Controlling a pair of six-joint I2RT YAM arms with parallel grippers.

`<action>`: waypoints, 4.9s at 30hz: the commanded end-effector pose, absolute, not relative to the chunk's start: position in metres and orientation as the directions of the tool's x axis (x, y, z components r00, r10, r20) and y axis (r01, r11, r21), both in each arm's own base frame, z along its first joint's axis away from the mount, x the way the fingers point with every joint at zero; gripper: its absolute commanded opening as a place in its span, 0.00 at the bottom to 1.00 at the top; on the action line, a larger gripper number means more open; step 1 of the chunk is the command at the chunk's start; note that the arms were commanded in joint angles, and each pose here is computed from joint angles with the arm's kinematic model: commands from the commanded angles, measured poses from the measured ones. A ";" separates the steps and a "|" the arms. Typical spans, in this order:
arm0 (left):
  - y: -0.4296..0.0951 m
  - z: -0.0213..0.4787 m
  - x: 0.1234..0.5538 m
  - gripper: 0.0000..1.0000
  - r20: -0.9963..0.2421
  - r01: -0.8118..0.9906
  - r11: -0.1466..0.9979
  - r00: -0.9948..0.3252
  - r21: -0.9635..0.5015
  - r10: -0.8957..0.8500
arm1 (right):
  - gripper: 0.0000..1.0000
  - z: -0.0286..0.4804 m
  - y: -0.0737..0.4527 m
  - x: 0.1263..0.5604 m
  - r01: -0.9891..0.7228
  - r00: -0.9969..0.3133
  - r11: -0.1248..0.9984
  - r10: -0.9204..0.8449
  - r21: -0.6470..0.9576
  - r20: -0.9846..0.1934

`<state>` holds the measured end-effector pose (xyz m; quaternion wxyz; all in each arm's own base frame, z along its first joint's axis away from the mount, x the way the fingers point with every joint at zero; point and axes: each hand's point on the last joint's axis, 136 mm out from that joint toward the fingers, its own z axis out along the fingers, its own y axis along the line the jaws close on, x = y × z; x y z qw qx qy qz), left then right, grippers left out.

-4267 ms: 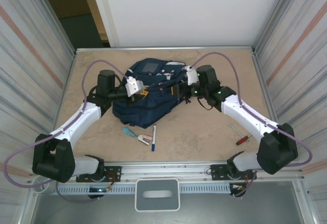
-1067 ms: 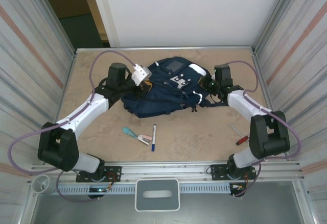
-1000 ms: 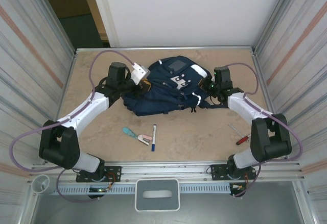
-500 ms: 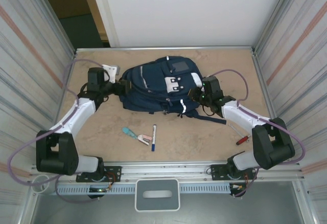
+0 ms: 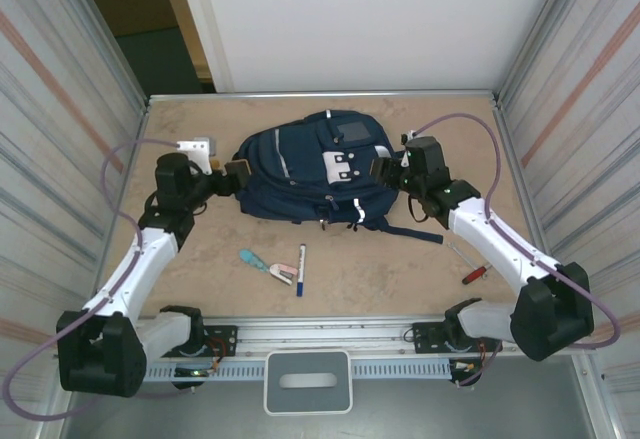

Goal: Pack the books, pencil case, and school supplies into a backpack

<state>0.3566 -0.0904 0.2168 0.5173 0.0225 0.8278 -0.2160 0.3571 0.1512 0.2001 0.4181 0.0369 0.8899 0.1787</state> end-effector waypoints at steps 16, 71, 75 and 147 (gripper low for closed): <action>-0.112 0.170 0.372 0.81 -0.663 0.165 0.825 -0.688 -0.541 -0.297 | 0.69 0.164 0.242 0.377 -0.277 -0.827 0.875 -0.006 0.397 -0.563; -0.145 0.138 0.298 0.73 -0.726 0.181 0.944 -0.683 -0.276 -0.081 | 0.47 0.121 0.319 0.379 -0.149 -0.923 0.743 0.132 0.653 -0.361; -0.154 0.142 0.295 0.73 -0.741 0.223 0.938 -0.669 -0.267 -0.052 | 0.42 0.116 0.325 0.385 -0.119 -0.930 0.721 0.160 0.682 -0.331; -0.198 0.160 0.354 0.17 -0.724 0.243 0.969 -0.662 0.037 0.193 | 0.00 0.233 0.332 0.400 -0.114 -0.881 0.364 0.393 0.924 -0.263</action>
